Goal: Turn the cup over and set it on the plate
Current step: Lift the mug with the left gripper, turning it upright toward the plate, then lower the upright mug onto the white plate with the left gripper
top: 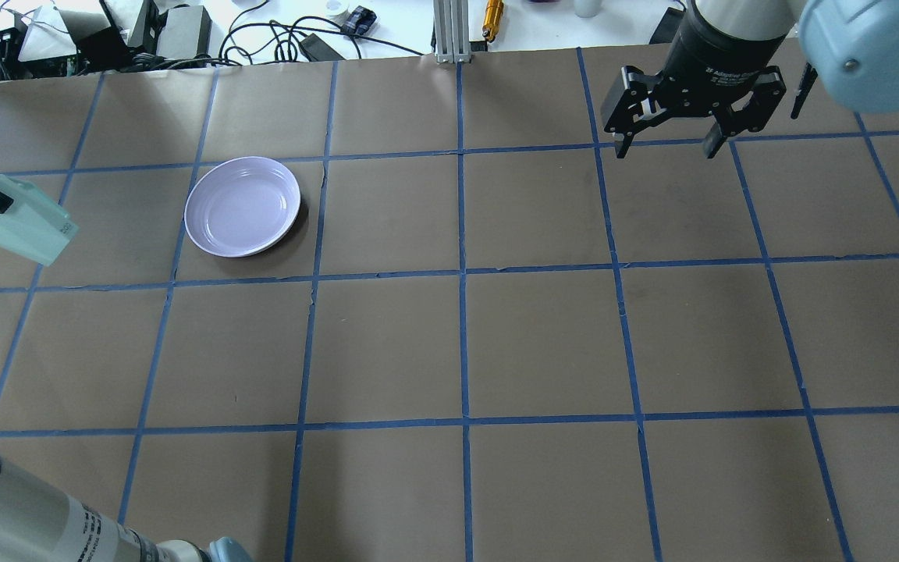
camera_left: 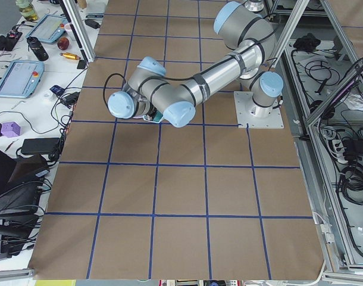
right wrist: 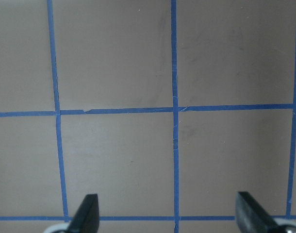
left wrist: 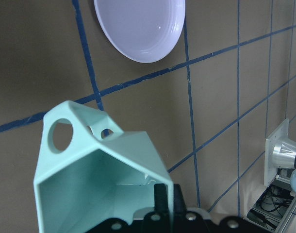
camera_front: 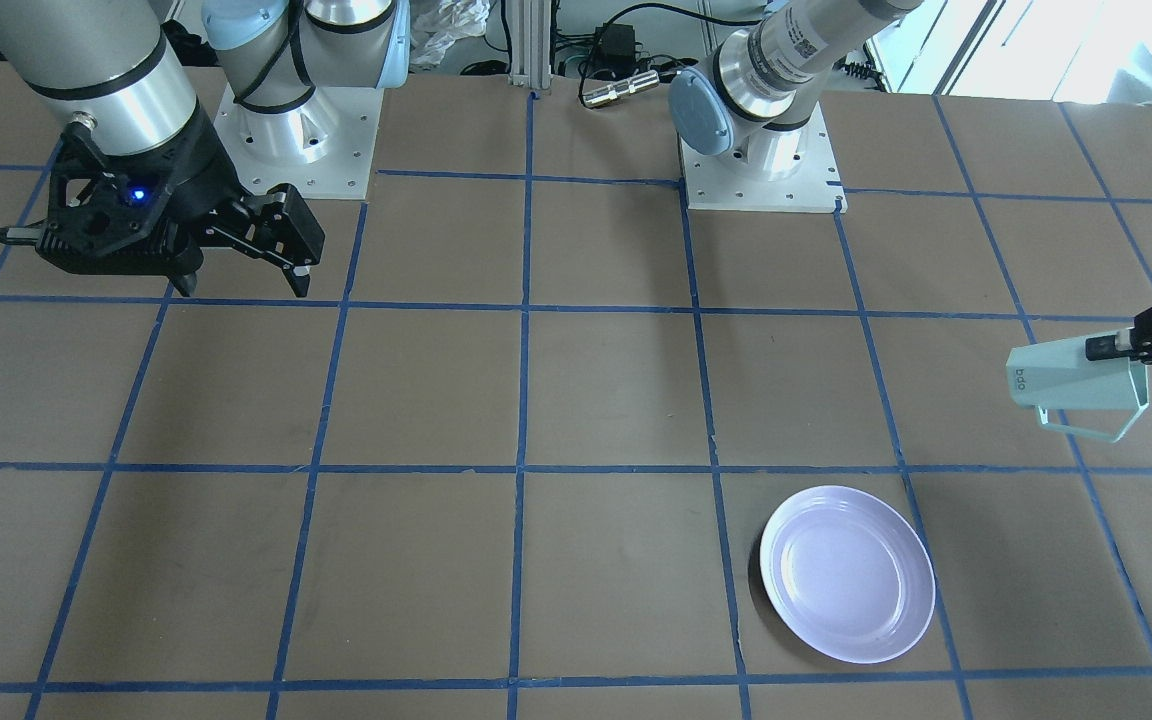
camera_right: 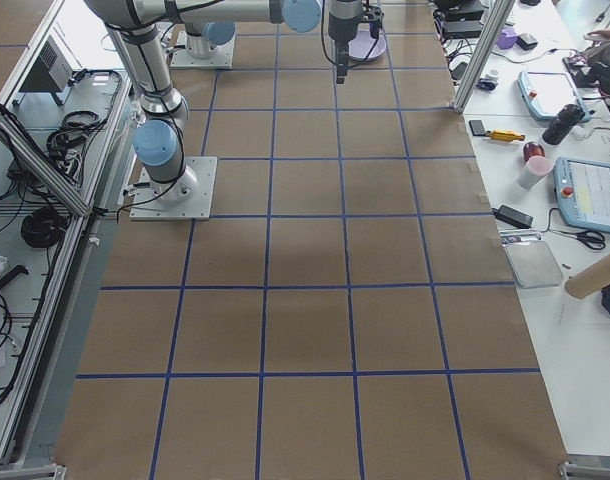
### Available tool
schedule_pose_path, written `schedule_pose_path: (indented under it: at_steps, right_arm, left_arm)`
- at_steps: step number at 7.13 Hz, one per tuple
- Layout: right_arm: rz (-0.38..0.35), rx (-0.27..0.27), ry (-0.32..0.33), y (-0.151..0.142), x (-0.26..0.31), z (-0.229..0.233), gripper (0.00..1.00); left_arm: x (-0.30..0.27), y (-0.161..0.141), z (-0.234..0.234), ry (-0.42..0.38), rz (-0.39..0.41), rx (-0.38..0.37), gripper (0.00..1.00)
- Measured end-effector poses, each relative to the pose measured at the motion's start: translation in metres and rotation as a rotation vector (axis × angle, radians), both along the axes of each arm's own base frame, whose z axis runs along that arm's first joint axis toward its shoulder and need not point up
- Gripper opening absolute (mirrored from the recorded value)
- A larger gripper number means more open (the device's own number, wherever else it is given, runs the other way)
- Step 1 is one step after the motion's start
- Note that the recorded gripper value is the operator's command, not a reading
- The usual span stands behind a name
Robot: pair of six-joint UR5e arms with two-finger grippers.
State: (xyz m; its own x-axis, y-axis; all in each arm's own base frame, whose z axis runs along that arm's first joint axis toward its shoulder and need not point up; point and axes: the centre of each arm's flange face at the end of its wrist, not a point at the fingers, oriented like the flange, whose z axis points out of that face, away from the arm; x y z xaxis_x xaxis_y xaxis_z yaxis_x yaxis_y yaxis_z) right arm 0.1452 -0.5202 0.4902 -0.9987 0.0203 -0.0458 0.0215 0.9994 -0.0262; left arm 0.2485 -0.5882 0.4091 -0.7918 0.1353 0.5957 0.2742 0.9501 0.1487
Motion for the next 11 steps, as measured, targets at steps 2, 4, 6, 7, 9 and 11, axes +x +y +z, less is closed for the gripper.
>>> schedule_pose_path:
  at_steps: [2,4,6,7,9,11]
  right_arm:
    - [-0.001,0.000,0.000,0.000,0.000,0.000,1.00]
    - [-0.001,0.000,-0.001,0.000,0.000,0.000,1.00]
    - [0.000,0.000,0.000,0.000,0.000,0.000,1.00]
    - [0.000,0.000,0.000,0.000,0.000,0.000,1.00]
    - [0.000,0.000,0.000,0.000,0.000,0.000,1.00]
    - [0.000,0.000,0.000,0.000,0.000,0.000,1.00]
  left_arm:
    - [-0.078,-0.002,0.030,-0.118,-0.006,0.022,0.00]
    - [-0.148,0.008,0.022,-0.243,0.042,0.020,0.00]
    - [-0.196,0.005,0.007,-0.353,0.140,-0.025,0.00]
    - [-0.219,0.000,0.005,-0.404,0.176,-0.051,0.00]
    - [-0.249,-0.013,-0.007,-0.494,0.235,-0.106,0.00]
    - [-0.255,-0.023,-0.035,-0.525,0.310,-0.147,0.00]
